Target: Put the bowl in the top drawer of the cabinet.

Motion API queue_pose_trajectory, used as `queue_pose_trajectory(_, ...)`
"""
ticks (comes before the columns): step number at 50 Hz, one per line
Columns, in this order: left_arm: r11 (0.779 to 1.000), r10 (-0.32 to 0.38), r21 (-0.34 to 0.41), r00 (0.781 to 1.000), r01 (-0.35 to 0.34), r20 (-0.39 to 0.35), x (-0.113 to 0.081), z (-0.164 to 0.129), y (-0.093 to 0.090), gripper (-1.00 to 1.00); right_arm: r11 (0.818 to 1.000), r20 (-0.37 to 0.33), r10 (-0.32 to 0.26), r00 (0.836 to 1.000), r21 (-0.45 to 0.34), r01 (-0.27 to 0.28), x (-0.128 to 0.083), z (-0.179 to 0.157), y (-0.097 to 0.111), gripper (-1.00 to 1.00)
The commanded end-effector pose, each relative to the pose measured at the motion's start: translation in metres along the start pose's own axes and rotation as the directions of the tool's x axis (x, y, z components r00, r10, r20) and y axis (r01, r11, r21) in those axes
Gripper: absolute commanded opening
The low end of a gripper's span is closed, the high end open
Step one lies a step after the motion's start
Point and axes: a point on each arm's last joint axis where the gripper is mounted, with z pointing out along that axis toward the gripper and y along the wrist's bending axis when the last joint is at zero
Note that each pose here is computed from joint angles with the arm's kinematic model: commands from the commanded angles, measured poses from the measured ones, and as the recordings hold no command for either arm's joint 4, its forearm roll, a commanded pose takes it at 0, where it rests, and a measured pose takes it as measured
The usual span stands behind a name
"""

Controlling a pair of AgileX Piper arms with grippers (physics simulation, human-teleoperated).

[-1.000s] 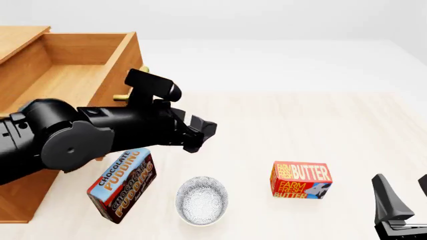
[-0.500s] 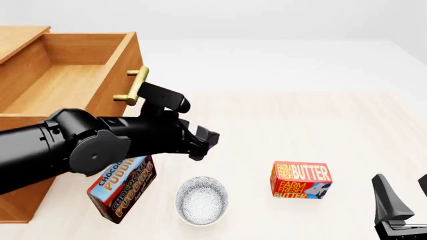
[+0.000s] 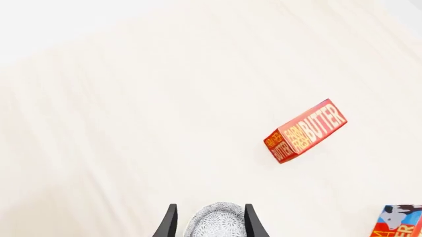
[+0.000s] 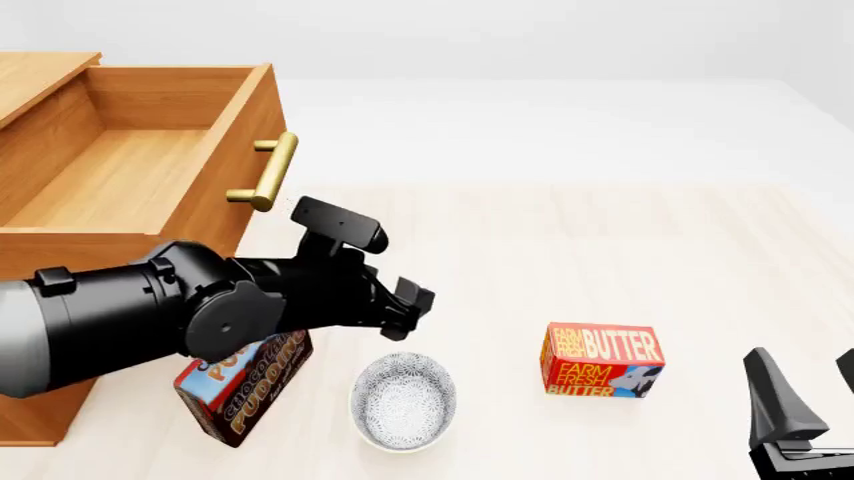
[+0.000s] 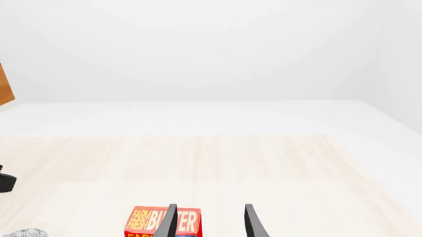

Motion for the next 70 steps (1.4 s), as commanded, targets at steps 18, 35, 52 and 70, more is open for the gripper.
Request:
queue_pose_trajectory(18, 0.999, -0.022, -0.03, 0.998, 0.02, -0.055, 0.022, 0.023, 0.012, 1.0, 1.0, 0.0, 0.0, 1.0, 0.0, 0.0, 0.0, 0.0, 0.0, 1.0)
queue_pose_trajectory(35, 0.998, -0.056, -0.038, 0.995, 0.053, -0.082, 0.034, 0.032, 0.014, 1.0, 1.0, 0.0, 0.0, 1.0, 0.0, 0.0, 0.0, 0.0, 0.0, 1.0)
queue_pose_trajectory(52, 0.996, -0.082, -0.053, 0.991, 0.077, -0.11, 0.048, 0.045, 0.019, 1.0, 1.0, 0.0, 0.0, 1.0, 0.0, 0.0, 0.0, 0.0, 0.0, 1.0)
queue_pose_trajectory(70, 0.994, -0.106, -0.042, 0.983, 0.1, -0.15, 0.065, 0.064, 0.011, 1.0, 1.0, 0.0, 0.0, 1.0, 0.0, 0.0, 0.0, 0.0, 0.0, 1.0)
